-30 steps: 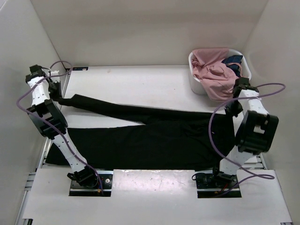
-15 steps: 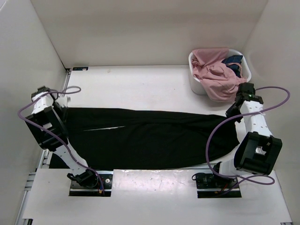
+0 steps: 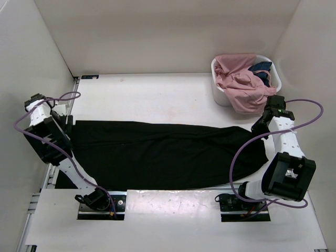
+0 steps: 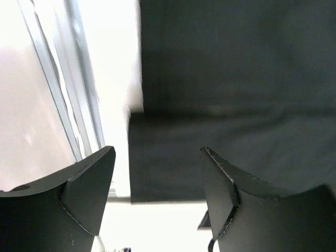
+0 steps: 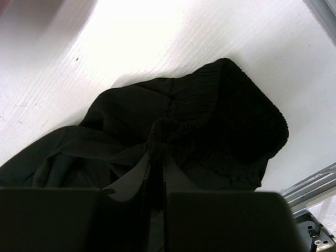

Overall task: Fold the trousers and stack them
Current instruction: Flatten the trousers out

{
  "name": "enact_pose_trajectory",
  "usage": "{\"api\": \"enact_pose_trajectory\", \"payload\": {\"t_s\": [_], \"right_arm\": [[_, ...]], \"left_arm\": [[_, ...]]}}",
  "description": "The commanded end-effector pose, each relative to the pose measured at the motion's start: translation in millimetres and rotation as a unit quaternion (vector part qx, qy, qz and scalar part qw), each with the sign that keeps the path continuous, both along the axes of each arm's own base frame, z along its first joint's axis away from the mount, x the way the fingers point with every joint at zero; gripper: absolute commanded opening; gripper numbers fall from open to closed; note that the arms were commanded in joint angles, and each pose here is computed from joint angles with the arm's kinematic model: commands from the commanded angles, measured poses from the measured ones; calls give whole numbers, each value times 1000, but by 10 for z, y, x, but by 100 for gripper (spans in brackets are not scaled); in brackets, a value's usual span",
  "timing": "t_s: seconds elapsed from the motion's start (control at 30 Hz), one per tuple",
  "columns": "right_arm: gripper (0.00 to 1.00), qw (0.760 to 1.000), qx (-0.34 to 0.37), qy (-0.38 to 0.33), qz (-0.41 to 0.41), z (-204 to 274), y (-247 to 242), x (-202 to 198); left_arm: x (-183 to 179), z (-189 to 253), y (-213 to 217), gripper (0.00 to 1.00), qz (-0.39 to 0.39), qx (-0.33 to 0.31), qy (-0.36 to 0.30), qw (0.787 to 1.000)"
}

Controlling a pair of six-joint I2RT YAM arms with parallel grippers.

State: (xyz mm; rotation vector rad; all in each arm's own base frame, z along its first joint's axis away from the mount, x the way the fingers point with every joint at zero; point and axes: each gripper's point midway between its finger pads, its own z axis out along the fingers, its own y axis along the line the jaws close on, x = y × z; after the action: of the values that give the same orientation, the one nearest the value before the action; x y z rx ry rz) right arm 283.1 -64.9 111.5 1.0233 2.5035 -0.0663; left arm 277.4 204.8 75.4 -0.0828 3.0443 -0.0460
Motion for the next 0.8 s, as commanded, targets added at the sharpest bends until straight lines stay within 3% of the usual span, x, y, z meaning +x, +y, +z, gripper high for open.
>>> {"api": "enact_pose_trajectory", "payload": {"t_s": [0.0, 0.2, 0.23, 0.37, 0.47, 0.6, 0.73, 0.77], "right_arm": [[0, 1000, 4, -22, 9, 108, 7, 100], [0, 1000, -5, -4, 14, 44, -26, 67], [0, 1000, -2, 6, 14, -19, -20, 40], [0, 1000, -9, 23, 10, -84, -51, -17], [0, 1000, -15, 19, 8, -69, -79, 32], [0, 1000, -20, 16, 6, -37, -111, 95], [0, 999, -31, 22, 5, 10, -163, 126], [0, 999, -31, 21, 5, 18, -170, 153]], "left_arm": [[363, -7, -13, 77, 24, -18, -45, 999], [1148, -9, -87, 80, 1, -35, -110, 993], [1283, 1, -156, 86, -5, -28, -116, 993], [1717, -182, -90, 91, -4, -1, -127, 992], [1678, -550, -125, 95, -5, -9, -86, 996], [1527, -861, -352, 93, -27, -56, -53, 997], [1547, -874, -472, 17, -39, -78, -59, 994], [1548, -851, -472, 14, -39, -78, -58, 994]]}}
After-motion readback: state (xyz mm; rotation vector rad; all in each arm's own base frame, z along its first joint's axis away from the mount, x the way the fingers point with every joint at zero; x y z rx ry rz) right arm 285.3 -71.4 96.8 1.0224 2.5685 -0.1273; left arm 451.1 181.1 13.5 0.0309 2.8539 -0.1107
